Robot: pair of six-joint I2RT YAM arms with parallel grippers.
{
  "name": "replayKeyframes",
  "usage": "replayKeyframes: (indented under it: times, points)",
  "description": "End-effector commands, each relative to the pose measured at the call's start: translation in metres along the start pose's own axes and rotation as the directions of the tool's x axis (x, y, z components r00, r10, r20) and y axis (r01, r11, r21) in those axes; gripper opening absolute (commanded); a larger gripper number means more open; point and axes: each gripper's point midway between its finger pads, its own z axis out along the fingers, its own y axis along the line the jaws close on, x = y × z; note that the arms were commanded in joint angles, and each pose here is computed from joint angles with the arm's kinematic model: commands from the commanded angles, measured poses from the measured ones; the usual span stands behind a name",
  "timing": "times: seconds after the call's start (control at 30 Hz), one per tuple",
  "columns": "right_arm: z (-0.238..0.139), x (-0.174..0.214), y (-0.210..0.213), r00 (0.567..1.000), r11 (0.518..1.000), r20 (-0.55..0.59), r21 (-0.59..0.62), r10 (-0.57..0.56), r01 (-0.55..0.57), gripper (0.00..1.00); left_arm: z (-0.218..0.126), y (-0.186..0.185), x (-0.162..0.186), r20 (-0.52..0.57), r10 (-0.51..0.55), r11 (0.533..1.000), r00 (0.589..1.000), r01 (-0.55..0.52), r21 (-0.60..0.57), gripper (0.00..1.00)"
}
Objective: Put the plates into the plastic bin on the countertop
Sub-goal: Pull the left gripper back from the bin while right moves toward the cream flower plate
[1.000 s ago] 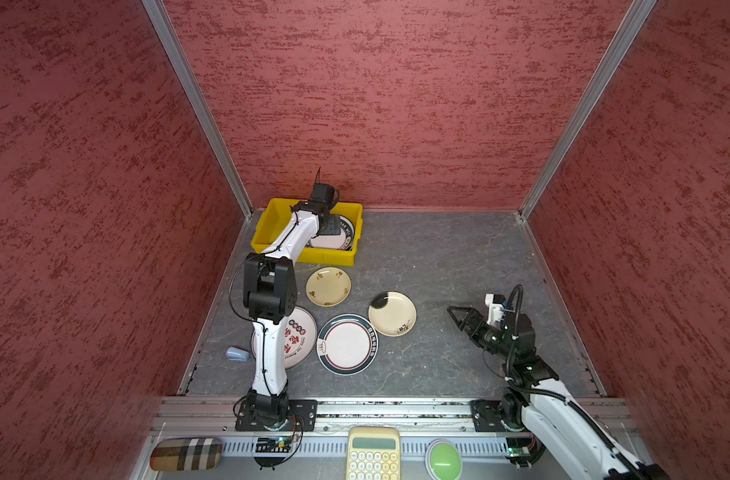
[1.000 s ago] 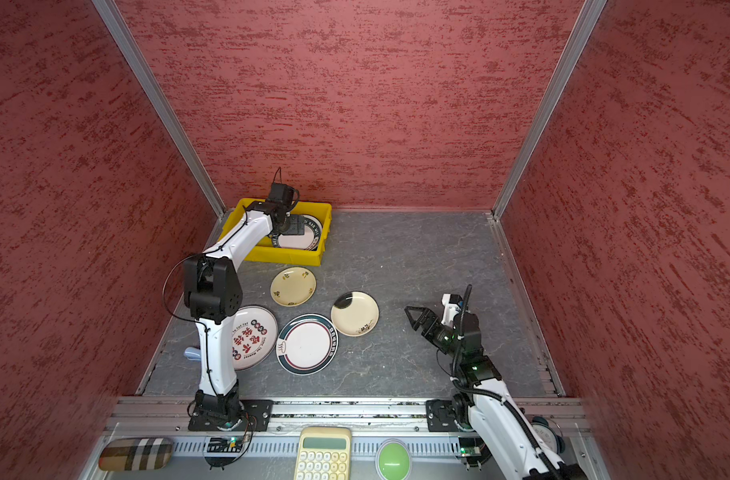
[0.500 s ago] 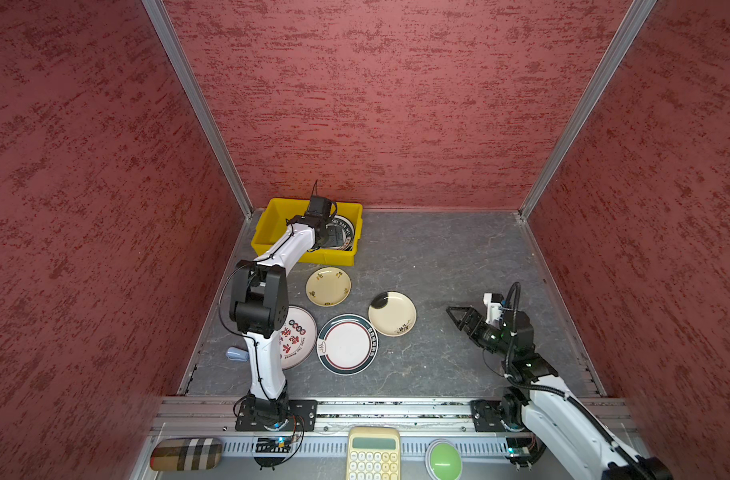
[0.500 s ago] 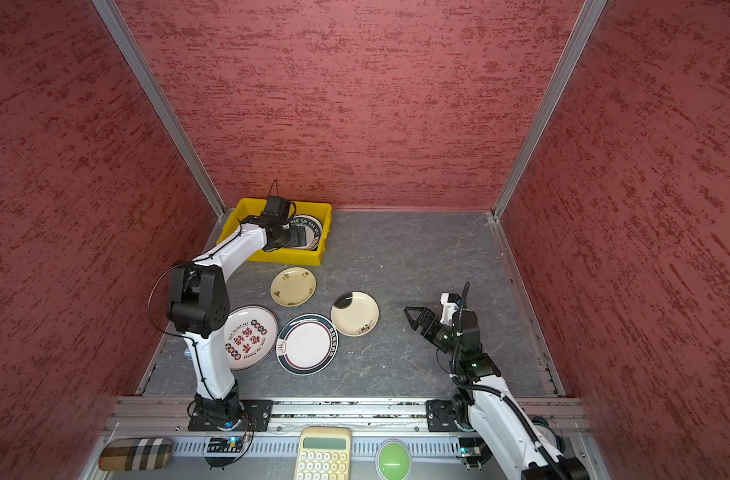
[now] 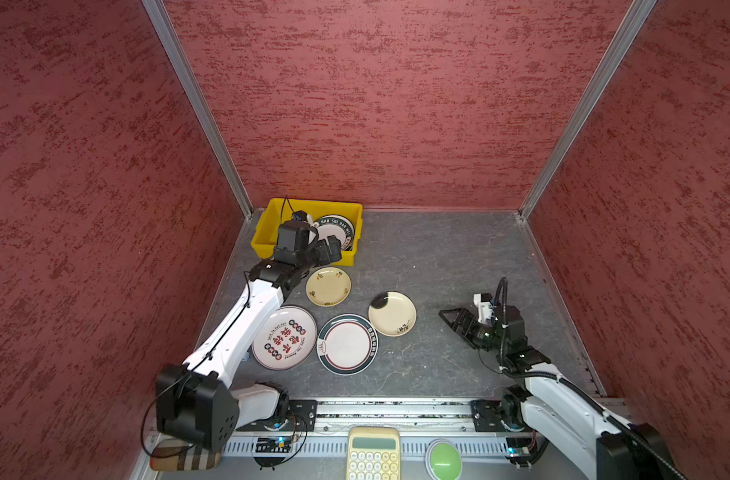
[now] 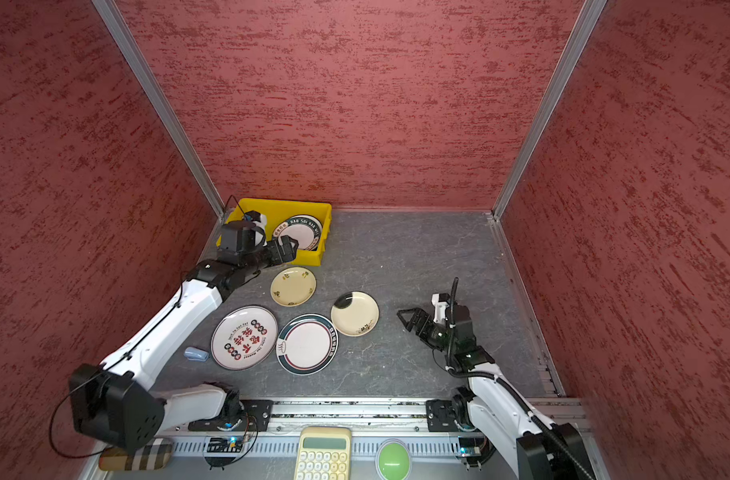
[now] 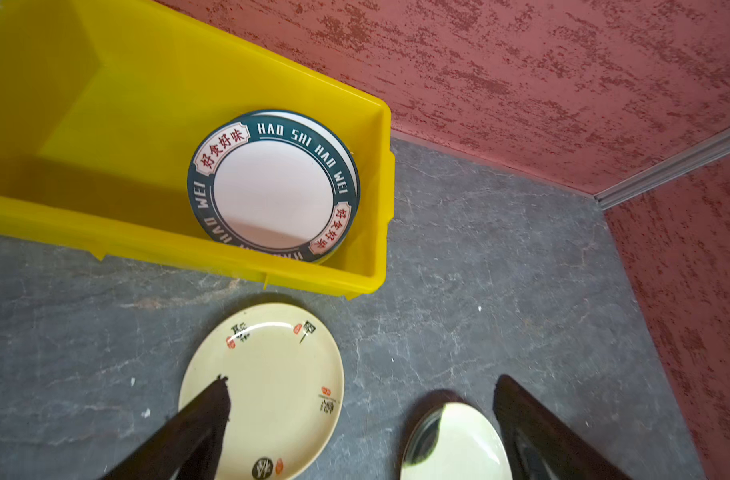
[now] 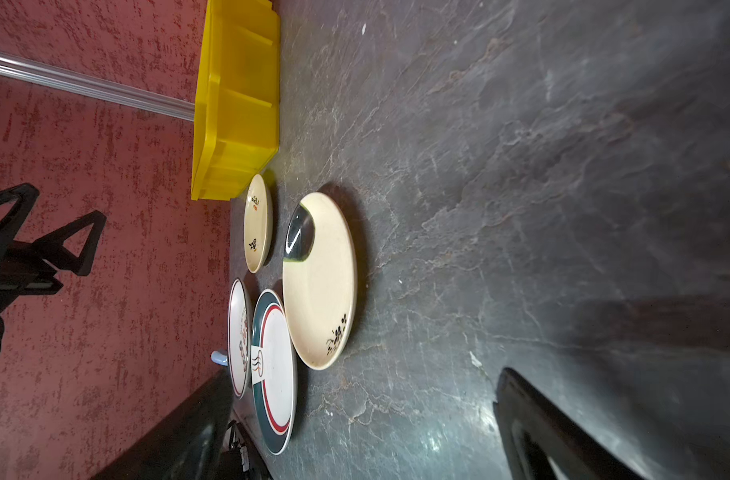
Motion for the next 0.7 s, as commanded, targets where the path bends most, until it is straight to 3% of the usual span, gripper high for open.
replayKeyframes:
  times: [0.0, 0.27, 0.5, 0.67]
  points:
    - [0.006, -0.012, 0.029, 0.998, 0.996, 0.011, -0.061, -0.057, 0.058, 0.99, -0.017, -0.013, 0.011, 0.004, -0.032, 0.996, 0.999, 0.032, 0.087, 0.99]
    - [0.034, -0.008, 0.037, 0.995, 0.996, -0.04, -0.032, -0.088, 0.087, 0.97, -0.036, -0.008, 0.053, -0.047, -0.08, 0.985, 0.996, 0.086, 0.147, 0.99]
    - [0.056, -0.003, 0.042, 0.991, 0.996, -0.092, -0.012, -0.093, 0.092, 0.77, -0.033, 0.001, 0.075, -0.079, -0.089, 0.985, 0.993, 0.1, 0.138, 1.0]
    - [0.066, -0.002, 0.036, 0.992, 0.996, -0.09, 0.011, -0.092, 0.093, 0.69, -0.028, 0.007, 0.089, -0.106, -0.081, 0.987, 0.991, 0.095, 0.131, 1.0]
